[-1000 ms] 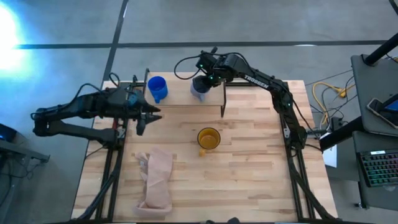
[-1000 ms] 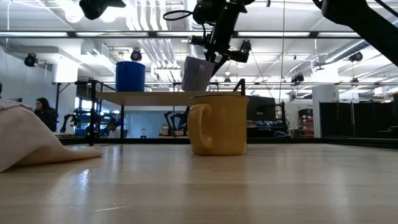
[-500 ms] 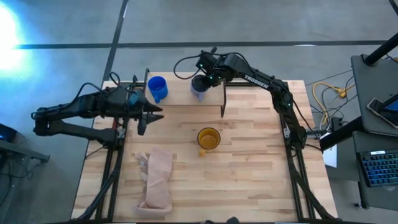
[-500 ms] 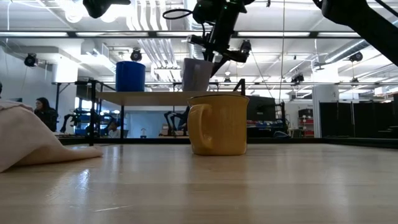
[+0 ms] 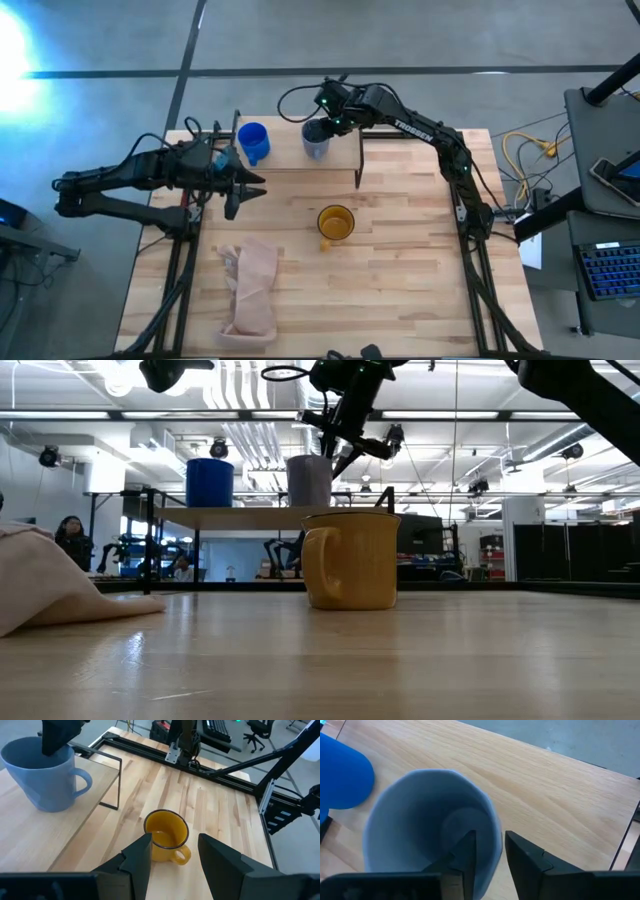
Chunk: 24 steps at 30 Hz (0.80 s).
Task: Stack small to large cups/mugs on shelf
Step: Put the light blue mug on the shelf
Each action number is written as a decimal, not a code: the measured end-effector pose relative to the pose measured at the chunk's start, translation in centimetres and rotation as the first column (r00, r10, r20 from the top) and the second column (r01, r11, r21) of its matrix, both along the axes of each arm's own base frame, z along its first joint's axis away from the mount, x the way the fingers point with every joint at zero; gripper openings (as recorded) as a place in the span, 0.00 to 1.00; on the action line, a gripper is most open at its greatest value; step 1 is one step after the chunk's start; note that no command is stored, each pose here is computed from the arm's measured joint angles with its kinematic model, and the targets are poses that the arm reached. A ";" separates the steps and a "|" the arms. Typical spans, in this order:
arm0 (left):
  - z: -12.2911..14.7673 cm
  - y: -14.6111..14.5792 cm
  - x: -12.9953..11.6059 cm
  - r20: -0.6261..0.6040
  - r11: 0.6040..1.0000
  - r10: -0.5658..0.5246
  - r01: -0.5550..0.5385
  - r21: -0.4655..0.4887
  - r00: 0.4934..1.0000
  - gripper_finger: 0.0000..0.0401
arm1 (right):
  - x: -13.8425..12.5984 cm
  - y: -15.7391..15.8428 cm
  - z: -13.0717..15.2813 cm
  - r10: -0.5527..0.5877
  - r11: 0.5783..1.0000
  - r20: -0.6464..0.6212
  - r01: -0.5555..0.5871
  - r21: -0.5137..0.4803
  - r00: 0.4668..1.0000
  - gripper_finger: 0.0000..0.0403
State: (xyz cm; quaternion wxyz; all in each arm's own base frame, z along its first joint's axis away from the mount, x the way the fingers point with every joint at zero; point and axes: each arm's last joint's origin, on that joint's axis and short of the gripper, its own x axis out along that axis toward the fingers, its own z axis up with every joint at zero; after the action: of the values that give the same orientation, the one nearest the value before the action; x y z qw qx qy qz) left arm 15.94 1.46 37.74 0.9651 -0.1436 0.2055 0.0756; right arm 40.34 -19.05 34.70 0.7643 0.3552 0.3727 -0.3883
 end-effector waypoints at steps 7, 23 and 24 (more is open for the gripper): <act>0.0 0.0 -0.1 0.003 1.000 -0.001 0.001 0.002 1.000 0.36 | -0.2 -0.1 0.9 -0.001 1.000 0.044 0.002 -0.030 0.999 0.28; 0.1 0.0 -0.2 0.005 1.000 -0.002 0.002 0.005 1.000 0.36 | -3.3 0.9 2.7 -0.066 0.998 -0.074 0.064 -0.024 0.995 0.18; 0.1 0.0 -0.2 0.007 1.000 -0.002 0.002 0.005 1.000 0.36 | -3.3 0.9 2.7 -0.067 0.998 -0.072 0.066 -0.022 0.995 0.15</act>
State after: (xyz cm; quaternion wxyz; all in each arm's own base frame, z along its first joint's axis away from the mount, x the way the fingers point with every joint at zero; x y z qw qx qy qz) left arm 15.76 1.45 37.81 0.9663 -0.1414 0.2019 0.0747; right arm 37.07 -18.11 37.42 0.7403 0.3454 0.3843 -0.4300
